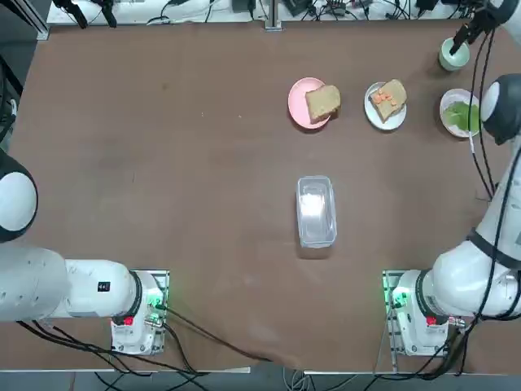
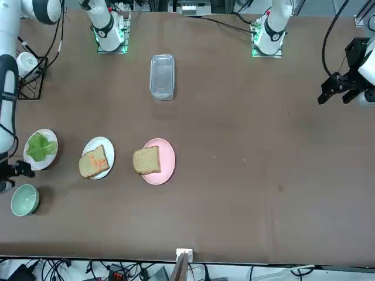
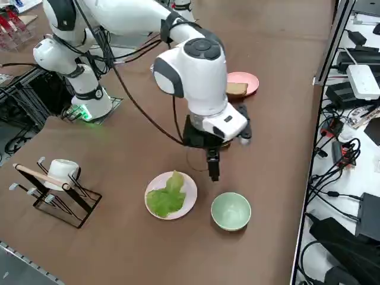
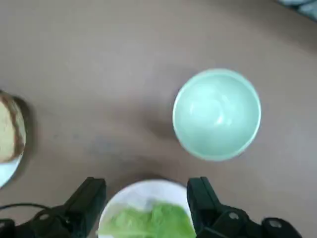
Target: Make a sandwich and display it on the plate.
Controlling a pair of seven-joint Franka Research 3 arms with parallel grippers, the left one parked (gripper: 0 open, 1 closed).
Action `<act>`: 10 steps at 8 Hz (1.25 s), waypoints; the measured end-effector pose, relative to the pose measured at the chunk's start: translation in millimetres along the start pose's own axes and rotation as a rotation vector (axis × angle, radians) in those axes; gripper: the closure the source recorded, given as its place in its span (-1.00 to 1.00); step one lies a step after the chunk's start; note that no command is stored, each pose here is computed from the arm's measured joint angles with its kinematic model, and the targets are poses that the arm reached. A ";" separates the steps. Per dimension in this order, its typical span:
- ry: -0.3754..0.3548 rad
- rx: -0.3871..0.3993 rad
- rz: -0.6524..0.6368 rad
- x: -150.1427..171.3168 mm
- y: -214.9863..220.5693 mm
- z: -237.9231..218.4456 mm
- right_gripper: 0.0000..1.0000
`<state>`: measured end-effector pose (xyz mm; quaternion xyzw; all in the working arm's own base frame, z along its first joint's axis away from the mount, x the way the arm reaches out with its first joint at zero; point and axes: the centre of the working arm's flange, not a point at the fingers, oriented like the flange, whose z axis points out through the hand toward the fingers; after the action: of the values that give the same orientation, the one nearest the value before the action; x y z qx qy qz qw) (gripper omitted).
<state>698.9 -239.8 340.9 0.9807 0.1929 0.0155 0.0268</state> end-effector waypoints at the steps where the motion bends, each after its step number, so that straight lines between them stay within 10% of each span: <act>1: 0.000 -0.009 0.012 -21.5 -3.4 6.4 -1.00; 10: -0.025 -0.056 0.067 -147.2 -24.5 105.3 -0.98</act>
<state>557.8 -277.9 231.3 0.9856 0.1590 0.0094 0.0564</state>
